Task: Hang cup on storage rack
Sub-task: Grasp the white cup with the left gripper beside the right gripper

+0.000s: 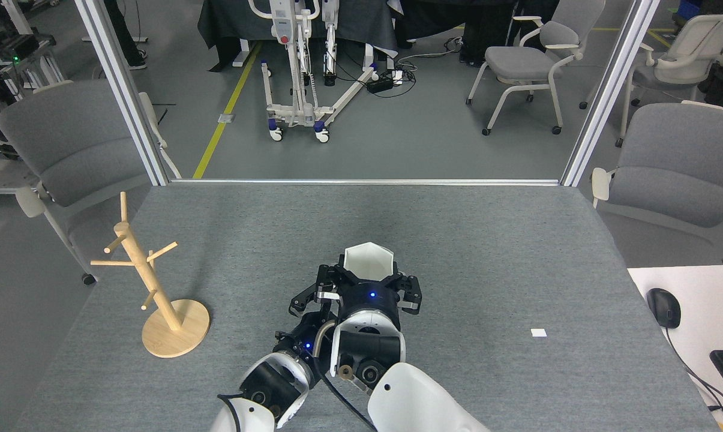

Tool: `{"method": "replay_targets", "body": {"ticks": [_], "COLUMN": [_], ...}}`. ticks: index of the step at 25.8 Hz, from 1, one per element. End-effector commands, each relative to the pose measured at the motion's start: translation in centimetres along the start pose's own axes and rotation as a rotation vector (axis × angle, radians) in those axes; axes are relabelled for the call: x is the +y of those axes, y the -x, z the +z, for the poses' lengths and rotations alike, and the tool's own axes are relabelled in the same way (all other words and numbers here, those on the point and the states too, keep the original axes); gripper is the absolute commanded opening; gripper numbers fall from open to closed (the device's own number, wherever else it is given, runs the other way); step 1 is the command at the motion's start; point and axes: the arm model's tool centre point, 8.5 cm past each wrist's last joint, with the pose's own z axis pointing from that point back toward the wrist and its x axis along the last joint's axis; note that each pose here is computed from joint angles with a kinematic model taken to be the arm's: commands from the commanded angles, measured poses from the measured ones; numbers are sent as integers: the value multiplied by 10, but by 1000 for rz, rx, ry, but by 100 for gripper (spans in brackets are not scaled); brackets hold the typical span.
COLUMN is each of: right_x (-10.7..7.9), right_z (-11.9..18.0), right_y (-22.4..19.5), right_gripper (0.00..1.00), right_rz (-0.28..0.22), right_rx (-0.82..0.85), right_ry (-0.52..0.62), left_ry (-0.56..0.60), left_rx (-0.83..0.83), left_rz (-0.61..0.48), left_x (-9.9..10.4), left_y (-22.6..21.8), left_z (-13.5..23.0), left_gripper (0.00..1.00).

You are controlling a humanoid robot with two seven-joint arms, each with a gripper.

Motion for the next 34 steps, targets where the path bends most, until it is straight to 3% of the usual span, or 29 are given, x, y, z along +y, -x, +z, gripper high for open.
{"method": "replay_targets", "body": {"ticks": [1, 14, 24, 32, 34], "right_x": [0, -2, -22, -22, -31], "right_z": [-3, -2, 5, 7, 5], "right_y": [1, -3, -10, -11, -5], "right_gripper": [98, 99, 99, 99, 99], "right_rz": [10, -6, -30, -31, -49], "right_rx": [3, -3, -17, -19, 1], "right_ry": [-3, 5, 286, 311, 350], "left_ry": [-38, -33, -24, -20, -10], "left_rx": [1, 0, -4, -7, -10], "left_rz": [-2, 1, 5, 7, 18], "left_x": [5, 3, -1, -3, -9], "left_y": [2, 0, -2, -3, -7], "left_z": [0, 2, 2, 2, 7], "left_gripper": [0, 0, 0, 0, 0]}}
